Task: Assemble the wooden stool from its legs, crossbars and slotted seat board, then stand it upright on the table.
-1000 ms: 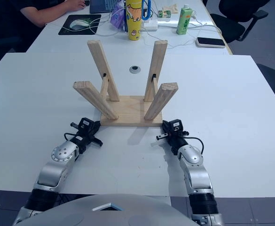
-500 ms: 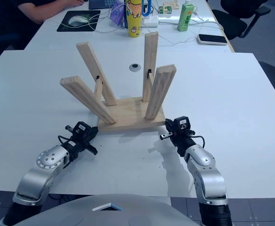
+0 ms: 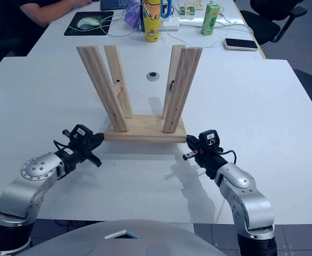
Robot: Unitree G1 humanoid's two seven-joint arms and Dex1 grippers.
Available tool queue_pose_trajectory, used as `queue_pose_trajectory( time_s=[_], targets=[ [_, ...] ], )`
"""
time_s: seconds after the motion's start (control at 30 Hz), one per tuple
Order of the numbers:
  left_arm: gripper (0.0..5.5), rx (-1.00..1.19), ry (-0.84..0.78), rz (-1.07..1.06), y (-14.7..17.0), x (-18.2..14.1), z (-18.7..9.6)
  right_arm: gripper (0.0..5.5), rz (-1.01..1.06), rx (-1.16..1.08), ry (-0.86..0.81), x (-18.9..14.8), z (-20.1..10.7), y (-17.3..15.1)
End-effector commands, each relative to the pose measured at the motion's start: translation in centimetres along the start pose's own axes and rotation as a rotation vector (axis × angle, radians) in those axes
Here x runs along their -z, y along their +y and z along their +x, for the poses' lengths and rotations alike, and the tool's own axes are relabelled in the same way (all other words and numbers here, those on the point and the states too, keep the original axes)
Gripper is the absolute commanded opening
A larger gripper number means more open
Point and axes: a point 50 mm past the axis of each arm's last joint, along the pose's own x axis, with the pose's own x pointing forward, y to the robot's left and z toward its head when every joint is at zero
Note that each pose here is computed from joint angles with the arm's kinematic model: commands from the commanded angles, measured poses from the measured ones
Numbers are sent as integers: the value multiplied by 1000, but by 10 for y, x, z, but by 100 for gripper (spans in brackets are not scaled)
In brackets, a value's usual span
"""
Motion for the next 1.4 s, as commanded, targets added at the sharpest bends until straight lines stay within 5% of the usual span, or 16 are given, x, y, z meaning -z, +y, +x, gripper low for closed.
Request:
queue_pose_trajectory(
  time_s=[0.03, 0.43, 0.93, 1.13, 1.27, 1.4],
  targets=[
    [0, 360, -208, 57, -27, -43, -2, 1, 33, -419, -150, -38, 3, 43],
    [0, 359, -209, 80, -18, -54, -7, 1, 33, -422, -156, -50, 3, 39],
    [0, 11, -243, 105, 41, -46, 5, 1, -22, -20, -313, -58, 20, -24],
    [83, -187, -253, 87, 92, -11, -24, 26, -90, 188, -271, -16, -3, -86],
    [147, -73, -216, 184, 107, 9, -41, 94, -54, -41, -227, -2, -16, -117],
    [206, 114, -194, 286, 109, 8, -24, 157, -112, -255, -138, -9, -10, -137]
  ],
)
